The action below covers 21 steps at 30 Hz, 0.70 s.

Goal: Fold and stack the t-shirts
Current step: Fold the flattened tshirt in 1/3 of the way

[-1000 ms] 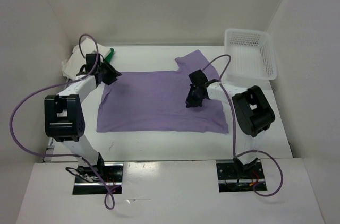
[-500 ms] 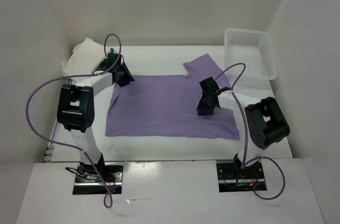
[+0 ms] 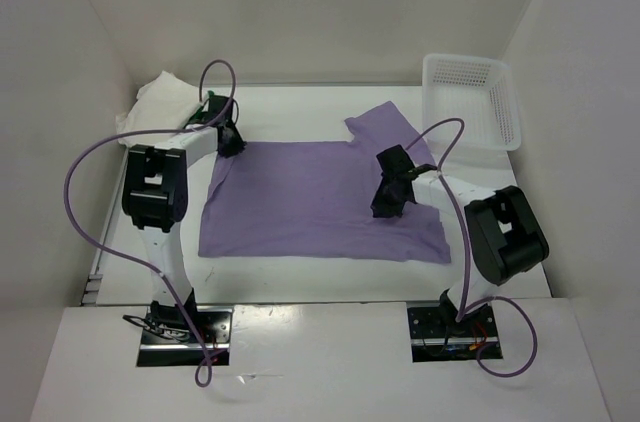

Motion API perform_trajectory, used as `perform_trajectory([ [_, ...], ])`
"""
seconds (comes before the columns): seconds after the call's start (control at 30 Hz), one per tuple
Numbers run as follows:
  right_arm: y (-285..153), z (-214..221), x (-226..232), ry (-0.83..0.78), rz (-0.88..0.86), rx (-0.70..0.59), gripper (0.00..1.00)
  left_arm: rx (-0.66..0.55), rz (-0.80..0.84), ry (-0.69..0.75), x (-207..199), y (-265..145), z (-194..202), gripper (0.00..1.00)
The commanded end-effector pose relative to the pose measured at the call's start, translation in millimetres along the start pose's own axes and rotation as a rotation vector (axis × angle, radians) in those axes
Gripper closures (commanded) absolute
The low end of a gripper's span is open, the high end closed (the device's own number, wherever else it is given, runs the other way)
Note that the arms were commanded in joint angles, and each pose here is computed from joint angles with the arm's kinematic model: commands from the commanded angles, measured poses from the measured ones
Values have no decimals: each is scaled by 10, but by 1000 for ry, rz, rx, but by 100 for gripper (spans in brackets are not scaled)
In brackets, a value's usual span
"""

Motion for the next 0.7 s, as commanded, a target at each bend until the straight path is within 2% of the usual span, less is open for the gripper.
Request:
perform_trajectory([
  [0.0, -105, -10, -30, -6, 8, -31, 100, -36, -33, 37, 69, 76, -159, 79],
  [0.1, -103, -16, -36, -6, 15, -37, 100, -22, -83, 52, 172, 124, -152, 79],
  [0.27, -91, 1, -89, 3, 30, -25, 100, -104, -113, 54, 259, -55, -327, 79],
  [0.47, -90, -19, -112, 13, 33, -27, 100, -65, -260, -48, 817, -14, -547, 79],
  [0.53, -90, -19, -112, 13, 33, -27, 100, -76, -228, -128, 942, -81, -653, 79],
  [0.6, -90, -19, -115, 4, 34, -27, 100, -137, -159, -153, 873, -258, -780, 73],
  [0.67, -92, -13, -108, 4, 26, -22, 100, -159, -79, -176, 759, -419, -853, 71],
])
Point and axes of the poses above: each gripper's point midway between its finger pads, its own y axis out along the fingers, its own x axis along the line the jaws close on, z = x × y, the point moved 8 cm from there along -y, back along the fingers, and after that the axes turned 8 degrees about -y, right-handed, at the moved point
